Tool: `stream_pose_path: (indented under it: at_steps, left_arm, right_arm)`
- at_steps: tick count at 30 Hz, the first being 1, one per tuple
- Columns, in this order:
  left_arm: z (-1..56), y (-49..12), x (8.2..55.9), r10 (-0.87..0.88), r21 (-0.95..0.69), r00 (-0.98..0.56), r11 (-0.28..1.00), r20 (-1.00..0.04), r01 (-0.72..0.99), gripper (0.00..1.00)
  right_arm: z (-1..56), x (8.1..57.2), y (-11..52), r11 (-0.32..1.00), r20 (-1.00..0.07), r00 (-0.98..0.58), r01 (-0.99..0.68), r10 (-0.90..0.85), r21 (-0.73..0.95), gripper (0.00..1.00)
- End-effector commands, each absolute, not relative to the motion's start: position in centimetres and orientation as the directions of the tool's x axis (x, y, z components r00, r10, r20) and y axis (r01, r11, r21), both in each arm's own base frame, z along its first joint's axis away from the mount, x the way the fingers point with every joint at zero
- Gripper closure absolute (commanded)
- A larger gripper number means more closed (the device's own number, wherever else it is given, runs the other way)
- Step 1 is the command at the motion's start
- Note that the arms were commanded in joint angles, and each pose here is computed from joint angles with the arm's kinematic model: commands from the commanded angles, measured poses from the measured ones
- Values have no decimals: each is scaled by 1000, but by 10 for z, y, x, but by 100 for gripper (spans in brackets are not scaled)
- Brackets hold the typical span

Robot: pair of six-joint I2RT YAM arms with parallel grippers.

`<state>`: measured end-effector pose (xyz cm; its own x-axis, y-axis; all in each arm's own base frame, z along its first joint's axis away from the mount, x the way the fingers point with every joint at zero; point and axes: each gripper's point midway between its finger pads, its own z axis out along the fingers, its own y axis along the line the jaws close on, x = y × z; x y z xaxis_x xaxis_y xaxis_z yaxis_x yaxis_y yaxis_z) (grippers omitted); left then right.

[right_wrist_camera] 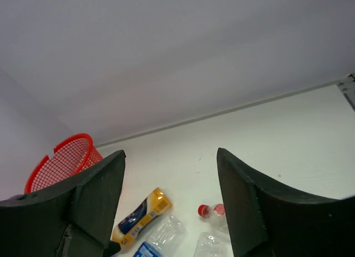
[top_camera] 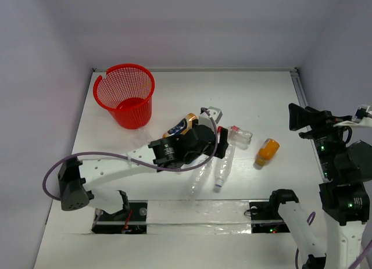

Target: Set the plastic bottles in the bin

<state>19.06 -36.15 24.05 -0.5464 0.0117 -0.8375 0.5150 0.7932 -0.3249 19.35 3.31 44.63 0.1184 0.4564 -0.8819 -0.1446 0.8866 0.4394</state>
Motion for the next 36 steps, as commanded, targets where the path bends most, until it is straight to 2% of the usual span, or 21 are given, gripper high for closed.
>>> stream_pose_path:
  at_steps: [1, 2, 4, 5, 6, 9, 10, 12, 18, 19, 20, 21, 22, 23, 24, 25, 27, 28, 32, 36]
  left_arm:
    - [266, -380, 192, -19, -337, -507, 768, -862, 544, 32]
    - [264, -390, 194, -11, -337, -511, 763, -860, 551, 33]
    - [264, -409, 193, 6, -336, -510, 746, -860, 575, 35]
    - [264, -417, 191, 16, -334, -508, 737, -861, 588, 37]
    - [264, -427, 186, 32, -334, -510, 719, -859, 609, 40]
    - [266, -458, 178, 83, -308, -482, 672, -872, 673, 68]
    - [267, -473, 173, 92, -305, -473, 654, -876, 692, 86]
    - [267, -486, 172, 102, -290, -458, 648, -883, 704, 99]
    - [258, -524, 187, 117, -268, -456, 672, -883, 691, 100]
    - [255, -528, 190, 121, -259, -456, 683, -882, 683, 98]
    - [252, -539, 195, 122, -256, -456, 689, -882, 678, 91]
    - [249, -544, 196, 128, -251, -456, 689, -881, 680, 84]
    - [240, -548, 194, 166, -233, -458, 683, -873, 692, 69]
    - [234, -561, 197, 177, -227, -460, 684, -870, 693, 62]
    - [228, -566, 198, 193, -221, -463, 683, -865, 696, 56]
    - [219, -575, 200, 210, -210, -466, 685, -860, 697, 44]
    - [210, -584, 203, 218, -204, -466, 688, -858, 697, 35]
    - [206, -587, 204, 220, -203, -469, 691, -856, 694, 28]
    - [189, -600, 214, 198, -202, -480, 725, -855, 659, 15]
    - [172, -605, 225, 181, -208, -495, 748, -850, 630, 12]
  right_arm:
    - [473, 179, 32, 884, -866, 190, -180, 462, 432, 27]
    - [478, 176, 33, 882, -863, 199, -192, 464, 430, 31]
    - [496, 165, 39, 874, -852, 224, -241, 474, 423, 51]
    - [503, 161, 40, 871, -847, 235, -253, 477, 420, 84]
    - [509, 156, 40, 870, -842, 248, -266, 479, 416, 99]
    - [534, 139, 39, 867, -823, 296, -289, 485, 407, 100]
    - [541, 133, 41, 865, -819, 305, -305, 486, 400, 100]
    - [558, 116, 42, 861, -802, 341, -330, 491, 387, 100]
    - [564, 94, 40, 866, -797, 363, -333, 483, 374, 100]
    - [562, 95, 40, 868, -802, 356, -329, 479, 372, 100]
    - [560, 93, 40, 869, -806, 352, -328, 476, 370, 99]
    - [558, 93, 41, 871, -812, 345, -330, 471, 365, 85]
    - [554, 93, 43, 873, -823, 331, -333, 463, 357, 75]
    - [552, 91, 45, 872, -825, 327, -338, 461, 353, 50]
    - [551, 90, 46, 872, -828, 323, -343, 459, 350, 40]
    - [548, 90, 48, 870, -833, 312, -352, 456, 344, 33]
    - [545, 87, 49, 870, -835, 312, -357, 454, 340, 22]
    - [544, 85, 50, 869, -836, 309, -363, 454, 337, 21]
    - [537, 84, 58, 859, -846, 283, -394, 452, 327, 17]
    - [530, 84, 61, 851, -850, 265, -410, 456, 328, 16]
